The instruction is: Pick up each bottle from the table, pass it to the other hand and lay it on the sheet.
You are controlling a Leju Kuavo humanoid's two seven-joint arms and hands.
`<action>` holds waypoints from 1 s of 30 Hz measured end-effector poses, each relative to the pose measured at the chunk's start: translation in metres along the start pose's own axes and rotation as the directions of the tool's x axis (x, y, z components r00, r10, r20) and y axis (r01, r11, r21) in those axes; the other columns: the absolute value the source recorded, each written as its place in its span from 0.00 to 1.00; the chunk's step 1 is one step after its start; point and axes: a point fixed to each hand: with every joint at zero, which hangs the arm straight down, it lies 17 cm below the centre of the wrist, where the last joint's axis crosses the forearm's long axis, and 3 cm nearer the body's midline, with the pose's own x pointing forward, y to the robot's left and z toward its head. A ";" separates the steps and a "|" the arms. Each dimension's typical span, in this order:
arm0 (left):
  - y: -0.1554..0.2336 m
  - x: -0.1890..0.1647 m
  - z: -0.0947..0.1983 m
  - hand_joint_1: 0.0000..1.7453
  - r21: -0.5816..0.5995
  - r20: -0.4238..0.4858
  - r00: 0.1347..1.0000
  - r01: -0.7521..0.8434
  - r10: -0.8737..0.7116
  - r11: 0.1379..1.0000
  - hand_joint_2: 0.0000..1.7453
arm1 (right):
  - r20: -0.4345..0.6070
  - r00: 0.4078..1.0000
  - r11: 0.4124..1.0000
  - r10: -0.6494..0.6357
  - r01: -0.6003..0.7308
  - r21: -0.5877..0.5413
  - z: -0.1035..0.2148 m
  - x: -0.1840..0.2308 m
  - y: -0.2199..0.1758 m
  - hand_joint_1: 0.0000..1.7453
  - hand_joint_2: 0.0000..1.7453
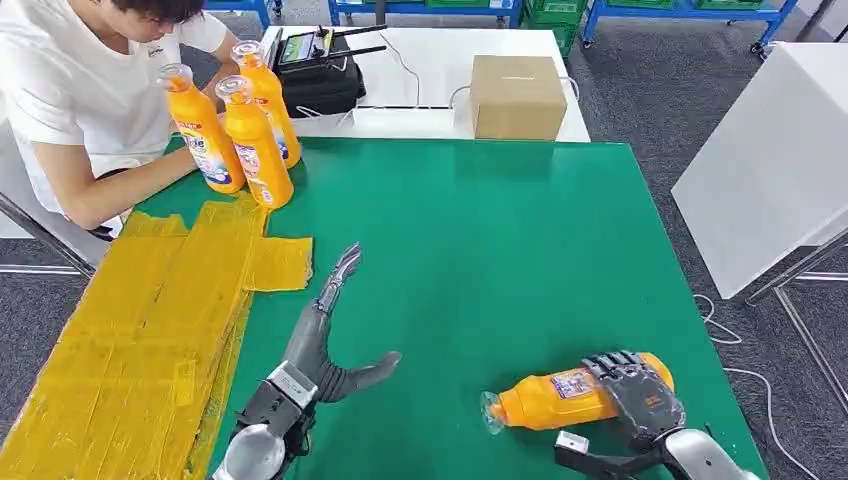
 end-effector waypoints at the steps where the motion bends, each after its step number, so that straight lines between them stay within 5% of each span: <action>1: 0.000 0.001 0.001 0.00 -0.001 -0.001 1.000 -0.003 0.003 1.000 1.00 | 0.010 0.996 0.994 -0.093 0.094 -0.062 -0.007 0.013 -0.012 1.00 1.00; 3: -0.002 0.003 0.003 0.00 -0.006 -0.002 1.000 -0.020 0.020 1.000 1.00 | 0.030 0.948 0.926 -0.317 0.316 -0.207 -0.021 0.031 -0.045 1.00 1.00; 7: -0.005 0.004 0.003 0.00 -0.015 -0.005 0.999 -0.053 0.053 0.998 1.00 | 0.089 0.786 0.691 -0.612 0.586 -0.423 -0.034 0.026 -0.100 1.00 1.00; 14: -0.009 0.006 -0.005 0.00 -0.051 -0.020 0.991 -0.133 0.133 0.990 1.00 | 0.229 0.540 0.341 -0.810 0.751 -0.566 -0.031 0.014 -0.135 1.00 1.00; 21: -0.017 -0.008 -0.016 0.00 -0.121 -0.097 0.979 -0.191 0.180 0.974 1.00 | 0.320 0.482 0.276 -0.816 0.810 -0.518 -0.047 0.049 -0.149 1.00 1.00; 30: -0.016 -0.016 -0.024 0.00 -0.159 -0.121 0.973 -0.213 0.195 0.964 1.00 | 0.389 0.453 0.280 -0.802 0.861 -0.426 -0.073 0.102 -0.157 1.00 1.00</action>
